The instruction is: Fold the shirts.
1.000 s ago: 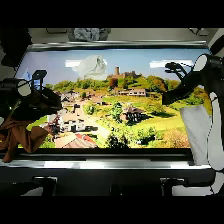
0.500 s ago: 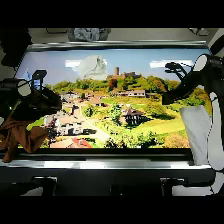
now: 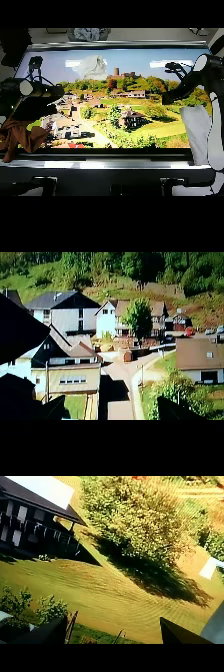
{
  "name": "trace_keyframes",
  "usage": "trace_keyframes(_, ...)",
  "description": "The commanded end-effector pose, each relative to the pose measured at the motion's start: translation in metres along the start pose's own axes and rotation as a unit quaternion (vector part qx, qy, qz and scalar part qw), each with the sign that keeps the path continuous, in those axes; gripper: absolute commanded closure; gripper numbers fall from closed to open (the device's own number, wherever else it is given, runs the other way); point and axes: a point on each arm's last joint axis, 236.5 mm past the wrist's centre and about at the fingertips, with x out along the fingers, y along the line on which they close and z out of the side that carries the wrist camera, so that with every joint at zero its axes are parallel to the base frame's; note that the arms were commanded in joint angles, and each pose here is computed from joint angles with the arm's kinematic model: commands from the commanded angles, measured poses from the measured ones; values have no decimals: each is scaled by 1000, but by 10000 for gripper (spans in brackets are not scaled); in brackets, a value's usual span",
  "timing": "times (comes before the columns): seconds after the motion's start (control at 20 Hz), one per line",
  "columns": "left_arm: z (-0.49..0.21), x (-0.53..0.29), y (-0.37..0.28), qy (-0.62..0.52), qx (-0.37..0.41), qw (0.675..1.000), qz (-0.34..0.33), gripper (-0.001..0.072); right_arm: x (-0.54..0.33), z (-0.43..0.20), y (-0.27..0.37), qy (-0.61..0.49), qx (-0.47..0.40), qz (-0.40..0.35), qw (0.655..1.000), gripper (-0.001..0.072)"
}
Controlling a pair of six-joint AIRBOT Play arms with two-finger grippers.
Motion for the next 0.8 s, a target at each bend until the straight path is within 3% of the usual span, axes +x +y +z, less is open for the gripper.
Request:
trace_keyframes(0.0,46,20,9,-57,-20,998,-2,-13,0,0,0,0,0,0,1000,25)
trace_keyframes(0.15,61,60,22,-8,-91,995,-34,-13,0,6,-3,-13,0,-6,1000,25)
trace_keyframes(0.35,87,116,17,19,-195,972,-130,-13,-1,18,-9,-39,0,-20,999,25)
trace_keyframes(0.6,105,173,2,4,-350,903,-249,-13,-1,19,-7,-39,0,-16,999,25)
trace_keyframes(0.75,103,194,-12,1,-381,879,-286,-13,-1,19,-7,-40,0,-15,999,25)
